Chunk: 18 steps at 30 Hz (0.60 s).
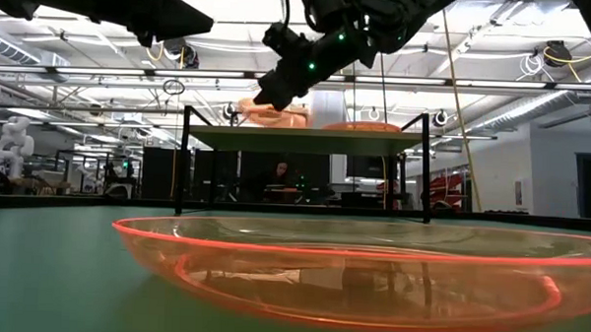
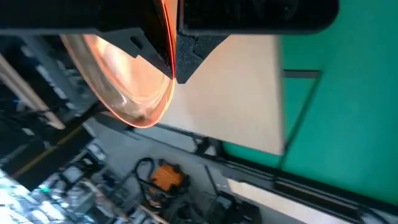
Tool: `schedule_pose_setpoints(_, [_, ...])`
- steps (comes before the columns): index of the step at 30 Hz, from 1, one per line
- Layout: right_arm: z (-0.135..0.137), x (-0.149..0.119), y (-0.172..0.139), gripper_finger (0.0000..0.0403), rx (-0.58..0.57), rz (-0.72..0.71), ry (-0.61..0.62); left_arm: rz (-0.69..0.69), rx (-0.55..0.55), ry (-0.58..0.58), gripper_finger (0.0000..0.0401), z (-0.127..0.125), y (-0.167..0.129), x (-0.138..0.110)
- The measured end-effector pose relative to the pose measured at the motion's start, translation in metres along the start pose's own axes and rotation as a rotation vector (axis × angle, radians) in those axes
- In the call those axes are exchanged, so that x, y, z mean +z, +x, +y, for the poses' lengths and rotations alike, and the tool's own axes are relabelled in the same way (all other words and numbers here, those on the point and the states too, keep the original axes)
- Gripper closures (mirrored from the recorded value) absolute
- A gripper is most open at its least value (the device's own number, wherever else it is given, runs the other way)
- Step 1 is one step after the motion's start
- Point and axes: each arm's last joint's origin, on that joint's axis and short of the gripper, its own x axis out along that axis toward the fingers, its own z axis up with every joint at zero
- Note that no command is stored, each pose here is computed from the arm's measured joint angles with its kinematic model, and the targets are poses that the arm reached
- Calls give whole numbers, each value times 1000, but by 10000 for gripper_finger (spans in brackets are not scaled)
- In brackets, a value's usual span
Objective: Place and stack plates onto a shelf
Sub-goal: Put the top orange plate on the shelf
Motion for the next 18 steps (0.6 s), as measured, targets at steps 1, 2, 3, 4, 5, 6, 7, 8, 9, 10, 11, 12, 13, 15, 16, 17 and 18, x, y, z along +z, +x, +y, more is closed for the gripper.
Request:
schedule_pose_setpoints(1, [2, -1, 2, 403, 21, -5, 5, 0, 0, 3, 302, 0, 0, 0])
schedule_pose_setpoints(2, [4, -3, 3, 403, 37, -9, 13, 0, 0, 5, 302, 0, 0, 0])
schedule_pose_setpoints(3, [5, -4, 4, 403, 52, -14, 18, 0, 0, 7, 302, 0, 0, 0])
schedule_pose_setpoints(4, [6, -5, 5, 403, 54, -10, 23, 0, 0, 7, 302, 0, 0, 0])
schedule_pose_setpoints(5, [7, -6, 6, 403, 56, -7, 28, 0, 0, 6, 302, 0, 0, 0])
schedule_pose_setpoints(6, [8, -6, 7, 403, 57, -4, 34, 0, 0, 4, 302, 0, 0, 0])
schedule_pose_setpoints(7, [8, -7, 7, 403, 58, -2, 37, 0, 0, 2, 302, 0, 0, 0])
schedule_pose_setpoints(8, [8, -7, 7, 403, 58, -1, 38, 0, 0, 2, 302, 0, 0, 0])
schedule_pose_setpoints(9, [8, -7, 7, 403, 58, -3, 39, 0, 0, 2, 302, 0, 0, 0])
schedule_pose_setpoints(10, [8, -6, 7, 403, 56, -6, 40, 0, 0, 2, 302, 0, 0, 0])
schedule_pose_setpoints(11, [7, -6, 6, 402, 54, -8, 41, 0, 0, 2, 302, 0, 0, 0])
schedule_pose_setpoints(12, [7, -6, 6, 400, 54, -9, 41, 0, 0, 2, 302, 0, 0, 0])
schedule_pose_setpoints(13, [8, -6, 6, 397, 55, -8, 40, 0, 0, 0, 302, 0, 0, 0])
schedule_pose_setpoints(15, [9, -6, 6, 385, 59, -6, 38, 1, 0, -2, 302, 0, 0, 0])
schedule_pose_setpoints(16, [9, -5, 6, 377, 60, -6, 38, 1, 0, -2, 302, 0, 0, 0])
schedule_pose_setpoints(17, [9, -5, 6, 368, 61, -7, 37, 1, 0, -3, 302, 0, 0, 0])
schedule_pose_setpoints(18, [10, -5, 5, 358, 63, -8, 37, 1, 0, -3, 302, 0, 0, 0])
